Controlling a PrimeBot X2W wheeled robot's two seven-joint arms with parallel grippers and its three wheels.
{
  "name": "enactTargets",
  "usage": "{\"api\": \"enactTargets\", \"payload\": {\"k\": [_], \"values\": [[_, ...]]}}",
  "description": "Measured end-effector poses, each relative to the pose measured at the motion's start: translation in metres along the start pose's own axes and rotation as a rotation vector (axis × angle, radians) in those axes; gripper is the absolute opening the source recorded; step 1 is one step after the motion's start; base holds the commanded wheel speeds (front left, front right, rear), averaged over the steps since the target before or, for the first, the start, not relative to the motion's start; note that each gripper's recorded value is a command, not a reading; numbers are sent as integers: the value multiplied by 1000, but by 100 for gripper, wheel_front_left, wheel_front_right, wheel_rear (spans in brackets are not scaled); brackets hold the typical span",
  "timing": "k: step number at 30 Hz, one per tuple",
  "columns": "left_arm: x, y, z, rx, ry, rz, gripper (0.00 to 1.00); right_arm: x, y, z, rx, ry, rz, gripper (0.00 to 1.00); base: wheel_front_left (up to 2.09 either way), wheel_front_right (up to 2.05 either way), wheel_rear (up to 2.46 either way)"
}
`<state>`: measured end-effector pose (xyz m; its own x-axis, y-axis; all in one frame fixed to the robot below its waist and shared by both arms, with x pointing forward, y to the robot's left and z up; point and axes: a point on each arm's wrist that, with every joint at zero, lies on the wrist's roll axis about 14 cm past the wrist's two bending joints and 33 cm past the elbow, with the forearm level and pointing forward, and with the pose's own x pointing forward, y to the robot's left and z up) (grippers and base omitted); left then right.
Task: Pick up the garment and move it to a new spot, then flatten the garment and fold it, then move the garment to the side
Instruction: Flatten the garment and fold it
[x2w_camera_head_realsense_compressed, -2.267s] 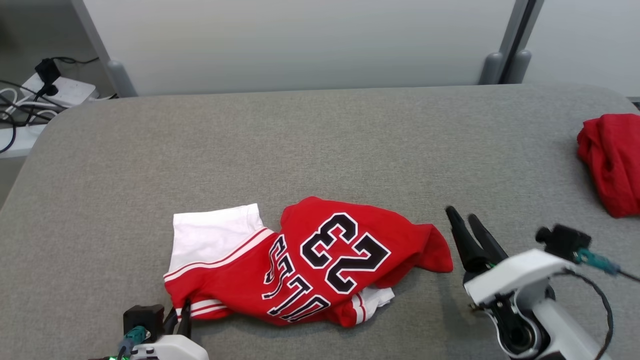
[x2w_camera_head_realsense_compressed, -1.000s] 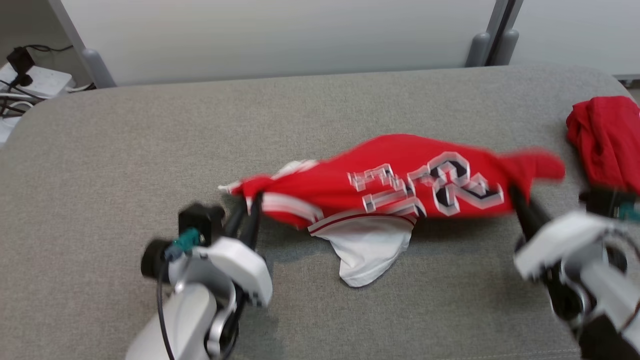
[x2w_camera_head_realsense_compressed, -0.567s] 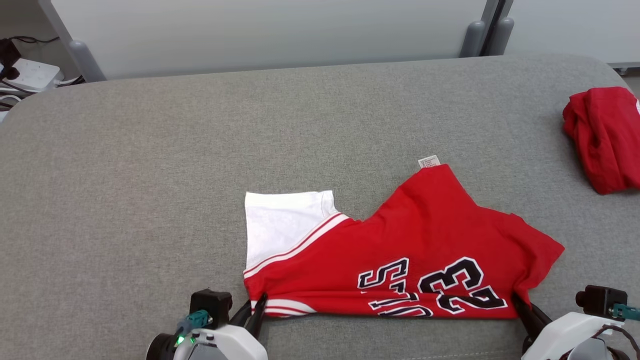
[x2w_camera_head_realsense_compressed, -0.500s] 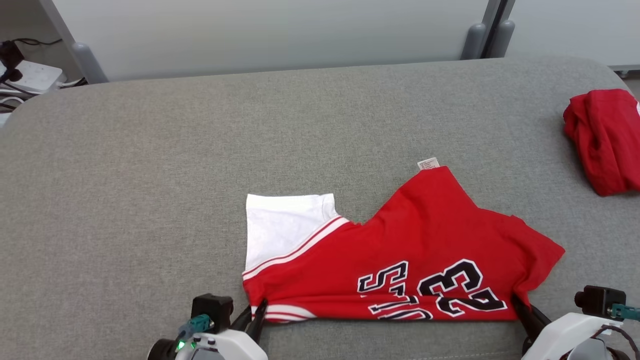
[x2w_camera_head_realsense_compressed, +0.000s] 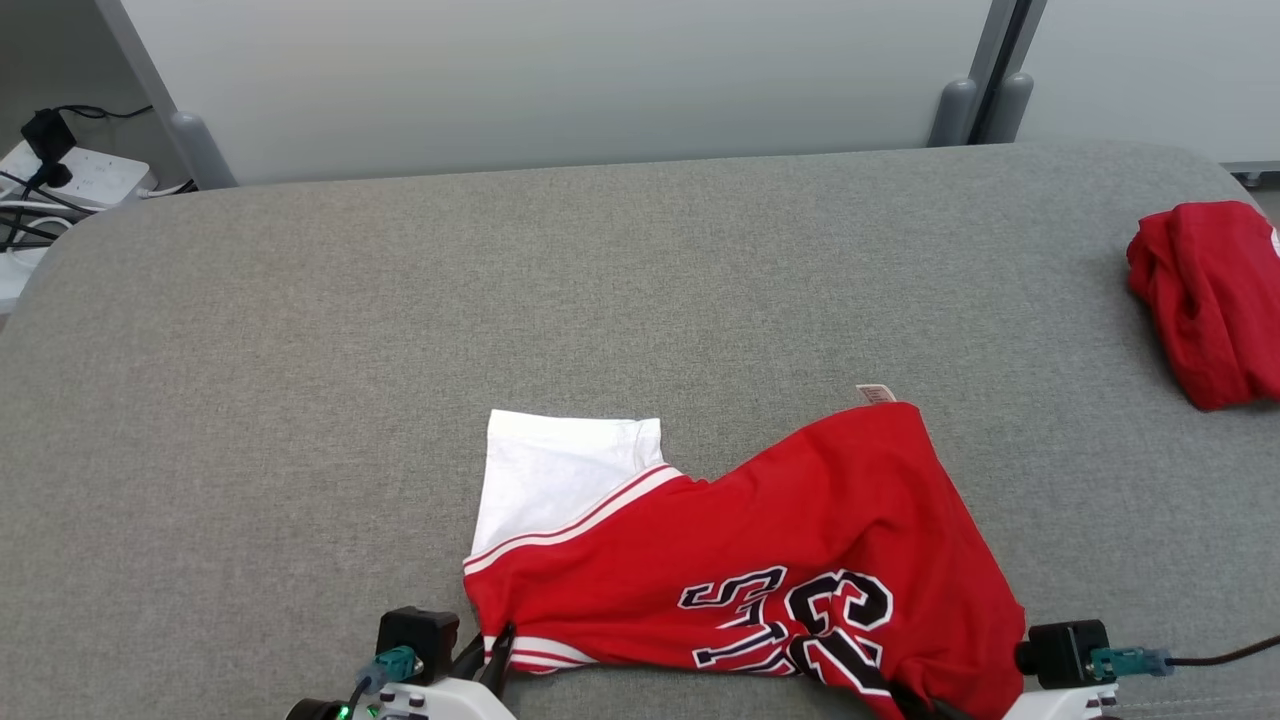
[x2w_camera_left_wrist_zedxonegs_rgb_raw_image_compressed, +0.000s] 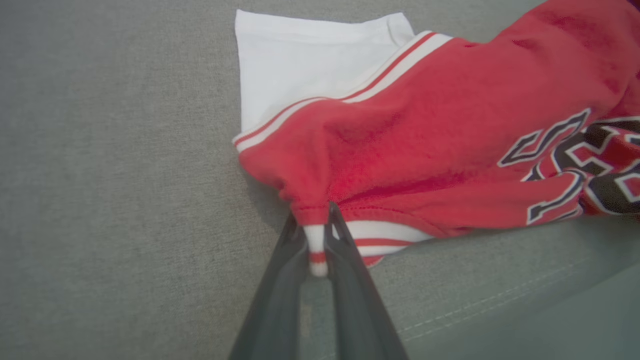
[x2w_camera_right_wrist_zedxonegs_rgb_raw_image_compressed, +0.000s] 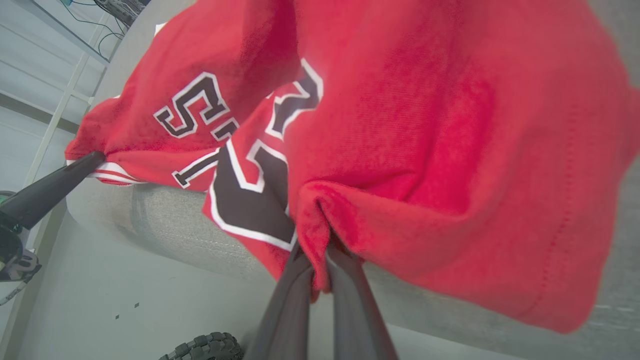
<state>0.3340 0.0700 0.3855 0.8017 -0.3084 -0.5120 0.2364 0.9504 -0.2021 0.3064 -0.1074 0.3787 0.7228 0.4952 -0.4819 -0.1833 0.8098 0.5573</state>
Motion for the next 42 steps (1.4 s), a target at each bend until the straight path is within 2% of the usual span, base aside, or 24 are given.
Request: {"api": "enactTargets", "payload": {"k": [2,3,4,5,6,7,10,12,16,24,34,42], "values": [[0,0,1,1,-4,1,0,-3,6,-7,4,27,19,0,0,0,0],[0,0,2,0,-10,1,0,-5,6,-9,8,33,18,33,0,0,0],[0,0,4,-1,-23,5,0,-6,2,-8,16,27,9,100,0,0,0],[0,1,7,-2,-35,10,6,-8,-2,-6,18,20,-2,100,0,0,0],[0,1,8,-1,-40,11,36,-10,-7,-1,17,10,-14,100,0,0,0],[0,3,11,2,-57,23,100,-12,-9,11,22,-23,-15,100,0,0,0],[1,10,19,2,-88,54,100,-20,-3,33,45,-65,16,100,0,0,0],[1,14,27,0,-122,70,100,-28,-12,46,43,-101,-3,100,0,0,0],[3,29,58,7,-223,110,100,-41,-24,84,-17,-218,-39,100,0,0,0],[43,30,113,36,-286,96,100,-31,-13,91,-41,-234,-21,100,0,0,0],[112,31,88,94,-68,85,100,-27,-21,88,-12,-222,-58,100,0,0,0],[140,36,63,143,69,100,100,-33,-32,86,16,-234,-106,100,0,0,0]]}}
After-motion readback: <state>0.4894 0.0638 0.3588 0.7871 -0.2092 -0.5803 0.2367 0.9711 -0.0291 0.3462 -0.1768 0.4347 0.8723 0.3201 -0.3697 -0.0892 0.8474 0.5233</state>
